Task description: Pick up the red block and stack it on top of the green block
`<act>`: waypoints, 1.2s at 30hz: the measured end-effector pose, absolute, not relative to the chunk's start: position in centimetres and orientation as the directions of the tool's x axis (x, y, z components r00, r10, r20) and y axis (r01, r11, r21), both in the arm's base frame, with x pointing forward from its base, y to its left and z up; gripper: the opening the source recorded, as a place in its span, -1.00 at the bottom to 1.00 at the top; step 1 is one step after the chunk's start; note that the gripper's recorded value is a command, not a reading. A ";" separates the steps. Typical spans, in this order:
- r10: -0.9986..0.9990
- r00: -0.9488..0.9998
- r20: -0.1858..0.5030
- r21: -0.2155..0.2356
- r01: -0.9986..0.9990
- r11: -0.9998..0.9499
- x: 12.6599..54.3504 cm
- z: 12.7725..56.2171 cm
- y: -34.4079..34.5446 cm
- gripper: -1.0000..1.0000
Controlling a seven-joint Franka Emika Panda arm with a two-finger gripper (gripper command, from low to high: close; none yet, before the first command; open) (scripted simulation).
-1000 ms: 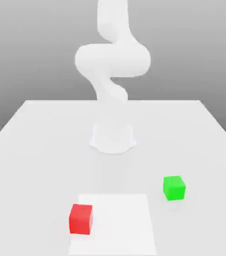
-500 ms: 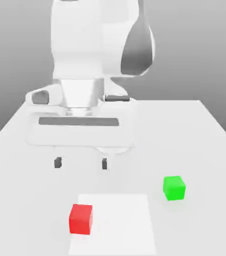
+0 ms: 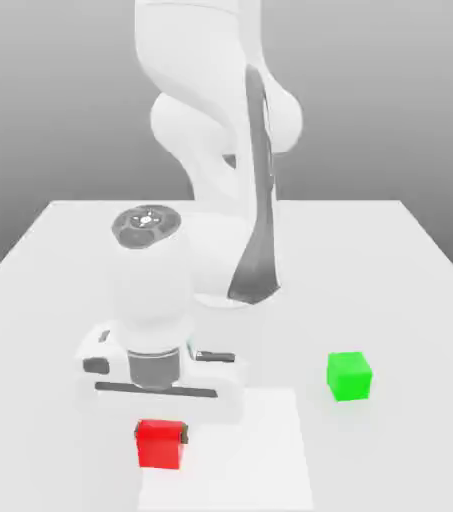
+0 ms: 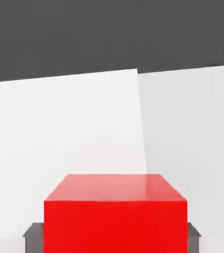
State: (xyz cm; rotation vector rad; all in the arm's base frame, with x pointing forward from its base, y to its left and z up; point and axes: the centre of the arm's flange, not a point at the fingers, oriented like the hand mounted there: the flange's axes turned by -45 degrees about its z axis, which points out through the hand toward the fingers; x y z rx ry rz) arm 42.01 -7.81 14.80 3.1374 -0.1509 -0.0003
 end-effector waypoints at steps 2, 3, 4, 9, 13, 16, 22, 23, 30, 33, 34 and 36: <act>-0.096 0.995 0.000 0.000 -0.096 -0.995 42.0 14.8 -7.8 -1.00; -0.096 0.995 0.000 0.001 -0.096 -0.995 42.1 15.5 -7.8 -1.00; -0.096 0.995 0.000 0.001 -0.096 -0.995 42.1 16.5 -7.8 -1.00; -0.072 0.997 0.000 -0.009 -0.072 -0.997 41.7 21.1 -4.5 -1.00; 0.025 1.000 -0.003 -0.027 0.025 -0.999 38.7 22.9 6.8 -1.00; 0.034 0.999 -0.005 -0.026 0.034 -0.999 35.1 23.9 11.8 -1.00; 0.083 0.997 0.001 0.000 0.083 -0.997 28.9 23.0 18.2 -1.00; 0.083 0.997 0.002 0.002 0.083 -0.997 28.9 22.2 18.3 -1.00; 0.081 0.997 0.001 0.001 0.081 -0.997 28.7 18.3 18.2 1.00; 0.081 0.997 0.001 0.001 0.081 -0.997 28.7 18.3 18.2 1.00; 0.084 0.997 0.000 0.000 0.084 -0.997 28.6 18.0 18.2 1.00; 0.085 0.996 0.001 0.002 0.085 -0.996 28.6 18.9 18.4 1.00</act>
